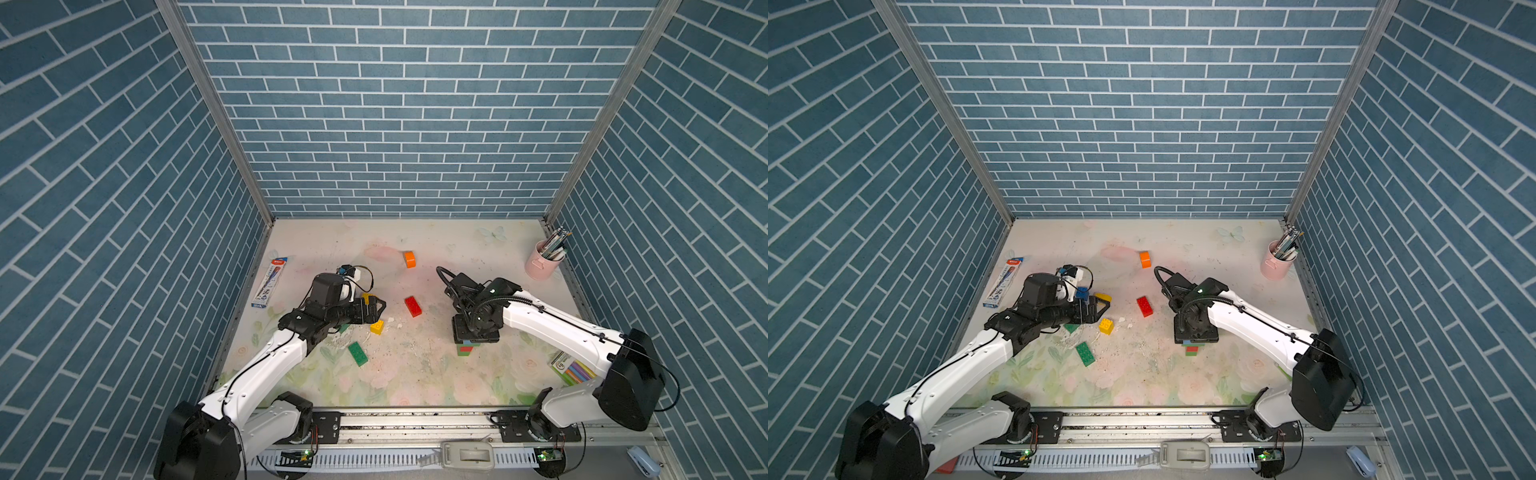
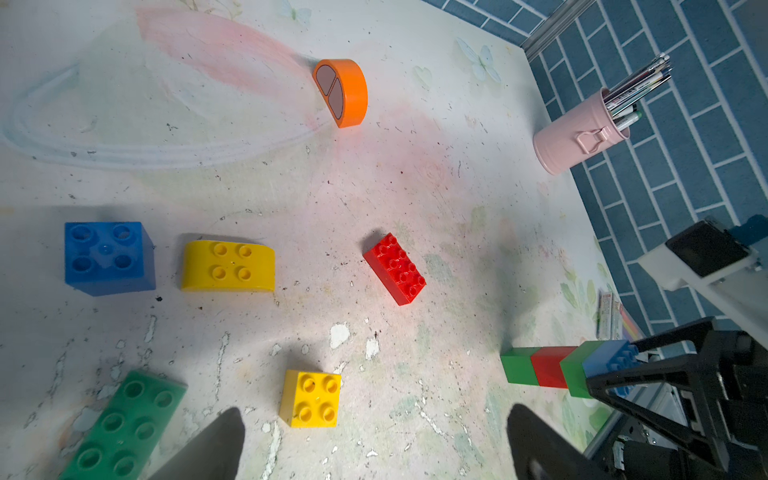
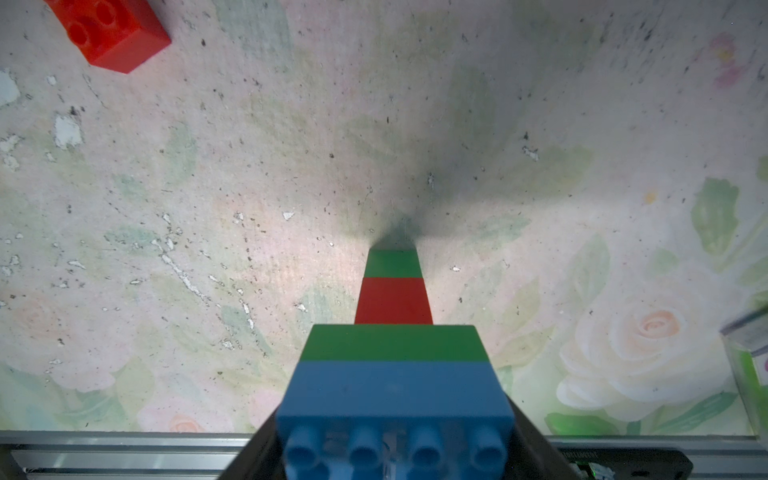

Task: Assemble an ice cream with lego
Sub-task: Assemble the lego brick with the lego brick.

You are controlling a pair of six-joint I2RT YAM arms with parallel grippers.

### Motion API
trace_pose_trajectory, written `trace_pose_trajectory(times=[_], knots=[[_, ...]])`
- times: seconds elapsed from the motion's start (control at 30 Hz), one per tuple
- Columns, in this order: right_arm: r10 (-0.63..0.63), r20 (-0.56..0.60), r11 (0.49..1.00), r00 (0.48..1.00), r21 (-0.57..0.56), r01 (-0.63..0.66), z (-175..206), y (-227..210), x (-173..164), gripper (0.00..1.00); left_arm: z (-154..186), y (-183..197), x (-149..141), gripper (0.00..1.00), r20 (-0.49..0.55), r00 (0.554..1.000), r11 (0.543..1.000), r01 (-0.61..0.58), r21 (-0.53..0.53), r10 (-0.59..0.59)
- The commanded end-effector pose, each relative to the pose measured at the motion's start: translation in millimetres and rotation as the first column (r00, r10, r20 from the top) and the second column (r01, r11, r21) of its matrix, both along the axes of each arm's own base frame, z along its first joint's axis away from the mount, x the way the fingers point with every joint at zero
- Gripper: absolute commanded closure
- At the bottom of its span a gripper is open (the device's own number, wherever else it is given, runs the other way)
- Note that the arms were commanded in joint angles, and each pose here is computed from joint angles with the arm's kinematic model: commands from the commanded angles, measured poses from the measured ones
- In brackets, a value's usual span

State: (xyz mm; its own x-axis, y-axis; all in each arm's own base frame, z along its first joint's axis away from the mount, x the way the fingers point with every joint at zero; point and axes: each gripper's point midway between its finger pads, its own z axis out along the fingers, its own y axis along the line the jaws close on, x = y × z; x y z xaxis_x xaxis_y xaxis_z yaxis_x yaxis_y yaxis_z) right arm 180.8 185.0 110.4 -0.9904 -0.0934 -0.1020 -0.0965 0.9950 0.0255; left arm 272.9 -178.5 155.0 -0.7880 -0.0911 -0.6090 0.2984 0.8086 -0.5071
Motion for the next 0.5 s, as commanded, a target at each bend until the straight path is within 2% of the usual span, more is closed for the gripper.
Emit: trace_pose_trajectory(times=[0.0, 0.2, 0.47], knots=[[-0.031, -0.018, 0.998, 0.999, -0.054, 0.03, -12.7, -9.2, -4.0, 0.31, -0.3, 2.2, -3.0, 0.0, 0.001, 1.0, 1.0, 0.0, 0.016, 0.0], [-0.033, -0.01, 0.998, 0.999, -0.045, 0.032, -10.0, -8.6, -3.7, 0.27, 0.6, 2.8, -3.1, 0.0, 0.005, 1.0, 1.0, -0.002, 0.018, 0.002], [-0.032, 0.008, 0.999, 0.999, -0.03, 0.032, -5.8, -7.2, -2.1, 0.16, -0.4, 3.5, -3.5, 0.0, 0.002, 1.0, 1.0, -0.005, 0.02, 0.005]])
